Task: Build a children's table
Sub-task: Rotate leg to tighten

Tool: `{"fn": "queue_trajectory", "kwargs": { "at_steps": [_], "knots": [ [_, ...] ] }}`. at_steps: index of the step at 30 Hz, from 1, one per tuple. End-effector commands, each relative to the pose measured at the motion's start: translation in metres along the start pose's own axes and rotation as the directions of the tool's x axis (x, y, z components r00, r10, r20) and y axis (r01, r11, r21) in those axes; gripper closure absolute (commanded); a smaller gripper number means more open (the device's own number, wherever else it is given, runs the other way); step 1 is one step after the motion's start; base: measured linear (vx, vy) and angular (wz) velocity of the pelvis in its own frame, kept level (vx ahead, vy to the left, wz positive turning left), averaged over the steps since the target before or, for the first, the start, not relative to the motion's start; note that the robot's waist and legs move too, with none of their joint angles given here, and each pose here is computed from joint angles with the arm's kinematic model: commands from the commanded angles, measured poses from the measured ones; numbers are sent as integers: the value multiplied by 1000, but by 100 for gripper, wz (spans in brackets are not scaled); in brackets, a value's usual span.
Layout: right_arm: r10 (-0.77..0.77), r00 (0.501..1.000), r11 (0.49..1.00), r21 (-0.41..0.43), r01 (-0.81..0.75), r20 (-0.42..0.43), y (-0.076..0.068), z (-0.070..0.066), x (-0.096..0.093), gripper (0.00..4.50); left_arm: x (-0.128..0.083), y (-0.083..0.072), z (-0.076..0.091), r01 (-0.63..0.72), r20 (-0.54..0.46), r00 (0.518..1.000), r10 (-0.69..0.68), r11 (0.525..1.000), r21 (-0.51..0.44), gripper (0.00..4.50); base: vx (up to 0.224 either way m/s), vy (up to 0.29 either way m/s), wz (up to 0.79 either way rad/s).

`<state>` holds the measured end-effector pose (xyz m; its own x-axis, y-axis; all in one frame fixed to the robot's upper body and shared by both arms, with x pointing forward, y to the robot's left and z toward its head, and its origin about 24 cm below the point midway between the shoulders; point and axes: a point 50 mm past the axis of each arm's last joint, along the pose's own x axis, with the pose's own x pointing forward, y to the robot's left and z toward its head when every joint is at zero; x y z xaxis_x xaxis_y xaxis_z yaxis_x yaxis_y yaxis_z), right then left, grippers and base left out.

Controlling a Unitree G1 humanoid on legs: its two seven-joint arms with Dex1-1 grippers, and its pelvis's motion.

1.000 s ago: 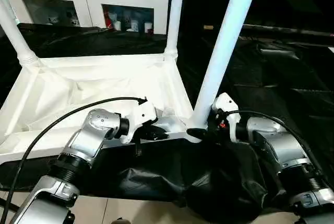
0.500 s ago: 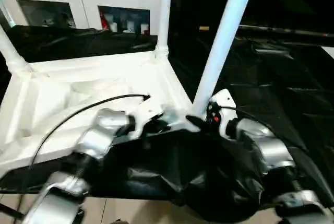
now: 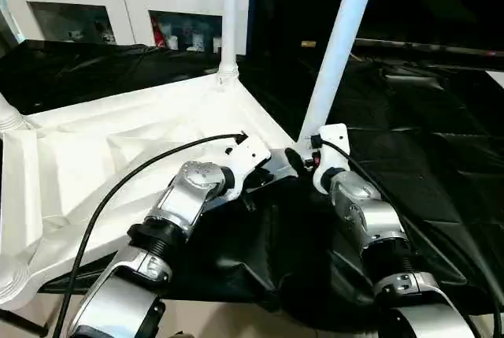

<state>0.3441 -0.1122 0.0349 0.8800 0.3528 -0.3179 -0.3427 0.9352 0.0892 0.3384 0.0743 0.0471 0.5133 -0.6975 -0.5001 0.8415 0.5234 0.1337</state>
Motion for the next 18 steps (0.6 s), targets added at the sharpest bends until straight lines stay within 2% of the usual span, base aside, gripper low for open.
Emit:
{"fn": "queue_trajectory", "kwargs": {
  "at_steps": [1,3,4,9,11,12,13,16,18],
  "knots": [
    [146,988,989,-18,-147,-50,23,-10,3,60,3,-2,8,-3,71,997,3,1000,-1,450,0,0,0],
    [155,986,986,-54,-158,-58,13,-9,-2,55,-1,1,6,6,73,997,-6,1000,6,450,0,0,0],
    [167,984,982,-73,-171,-60,8,-8,-4,38,-4,3,4,15,73,997,-16,1000,12,450,0,0,0],
    [248,965,951,-170,-260,-88,-8,-3,-17,6,-17,5,-1,90,88,992,-94,995,51,450,0,0,0],
    [289,953,934,-192,-302,-96,-10,-2,-20,6,-20,5,-2,121,95,987,-127,991,61,450,0,0,0],
    [375,920,888,-243,-391,-112,-13,1,-29,6,-29,0,-4,215,110,968,-224,973,89,450,0,0,0],
    [375,920,888,-243,-391,-112,-13,1,-29,6,-29,0,-4,215,110,968,-224,973,89,450,0,0,0],
    [457,881,839,-271,-473,-123,-16,5,-37,6,-40,-5,-7,310,117,940,-321,945,101,450,0,0,0],
    [480,867,823,-275,-497,-130,-17,7,-39,6,-43,-5,-9,330,105,934,-341,938,107,450,0,0,0]
  ]
}}
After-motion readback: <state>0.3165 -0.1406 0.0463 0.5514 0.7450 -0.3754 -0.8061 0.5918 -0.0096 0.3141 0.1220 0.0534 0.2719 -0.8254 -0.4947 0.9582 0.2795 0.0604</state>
